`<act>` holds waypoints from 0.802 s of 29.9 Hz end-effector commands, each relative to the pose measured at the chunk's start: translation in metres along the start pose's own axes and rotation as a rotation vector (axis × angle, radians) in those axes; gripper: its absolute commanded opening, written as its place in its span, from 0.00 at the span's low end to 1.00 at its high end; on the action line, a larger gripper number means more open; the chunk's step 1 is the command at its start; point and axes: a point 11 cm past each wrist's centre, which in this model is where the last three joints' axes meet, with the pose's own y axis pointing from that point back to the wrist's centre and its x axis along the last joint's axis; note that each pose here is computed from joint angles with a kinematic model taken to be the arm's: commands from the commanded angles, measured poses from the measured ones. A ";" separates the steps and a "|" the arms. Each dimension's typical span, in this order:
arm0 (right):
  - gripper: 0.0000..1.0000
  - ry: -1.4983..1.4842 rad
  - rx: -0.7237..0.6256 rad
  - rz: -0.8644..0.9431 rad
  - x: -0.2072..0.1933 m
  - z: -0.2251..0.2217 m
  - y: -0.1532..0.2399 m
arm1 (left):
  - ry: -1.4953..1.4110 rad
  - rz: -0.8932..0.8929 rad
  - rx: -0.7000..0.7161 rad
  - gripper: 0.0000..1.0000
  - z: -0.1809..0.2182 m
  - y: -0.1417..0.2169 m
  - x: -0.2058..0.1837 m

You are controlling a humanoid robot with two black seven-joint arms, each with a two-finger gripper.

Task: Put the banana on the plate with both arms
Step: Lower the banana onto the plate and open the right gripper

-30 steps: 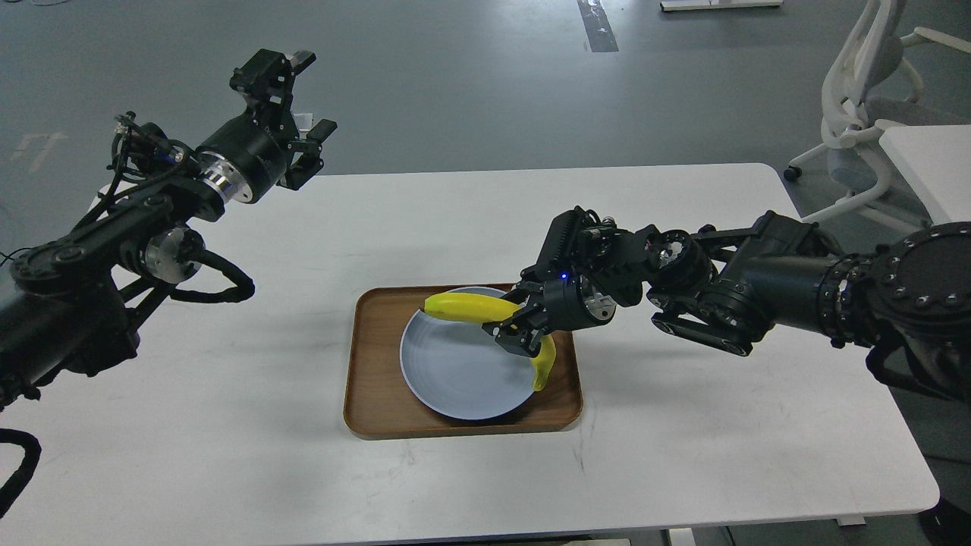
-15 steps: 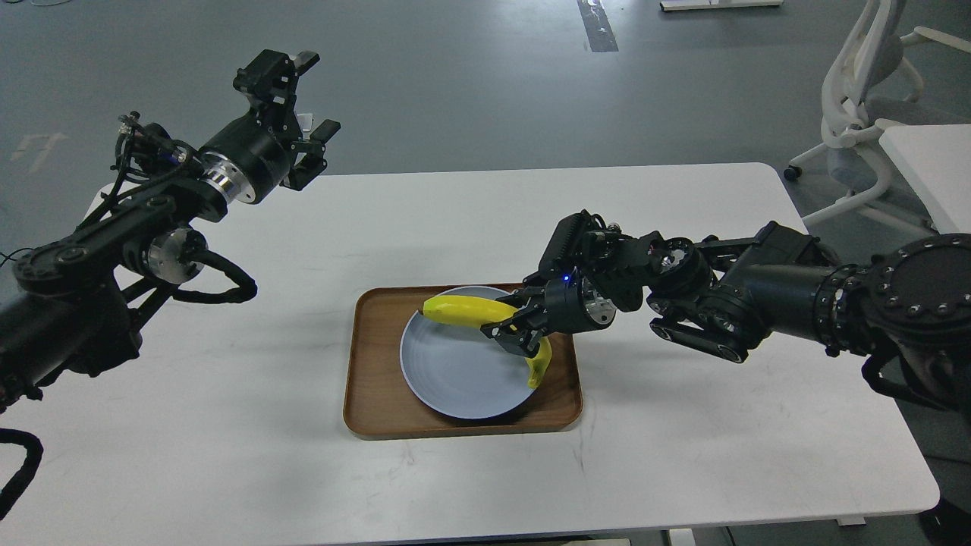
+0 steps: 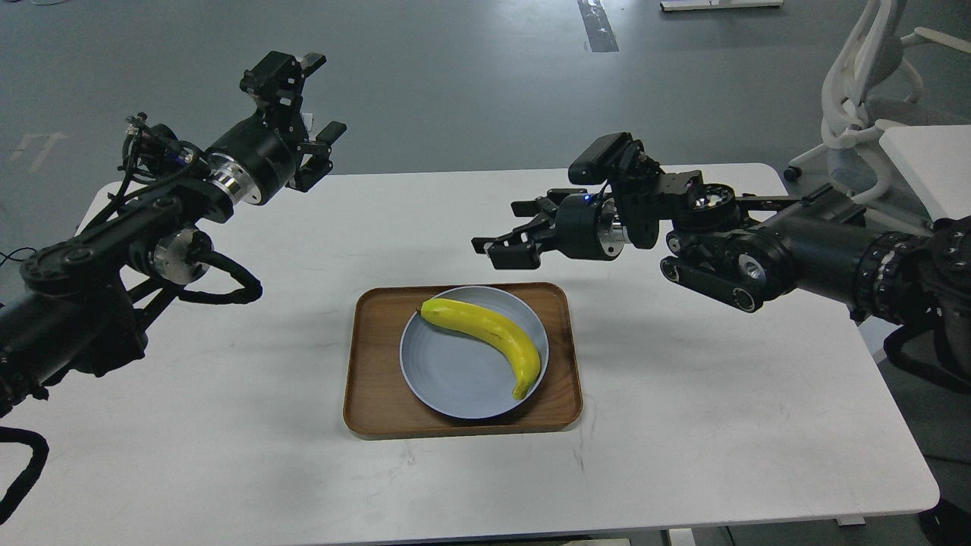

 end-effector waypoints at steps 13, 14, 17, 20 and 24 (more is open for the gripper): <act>0.97 -1.563 0.052 0.738 0.064 0.084 0.097 | 0.221 -0.009 0.013 0.98 -0.034 0.031 0.012; 0.97 -1.593 0.048 0.750 0.059 0.087 0.098 | 0.226 -0.006 0.015 0.98 -0.037 0.032 0.013; 0.97 -1.676 0.028 0.769 0.041 0.093 0.101 | 0.246 0.010 0.013 0.98 -0.041 0.036 0.015; 0.99 -1.706 0.018 0.785 0.030 0.097 0.102 | 0.253 0.011 0.010 0.98 -0.042 0.036 0.015; 0.99 -1.708 0.037 0.770 0.031 0.094 0.101 | 0.254 0.011 0.004 0.98 -0.041 0.036 0.014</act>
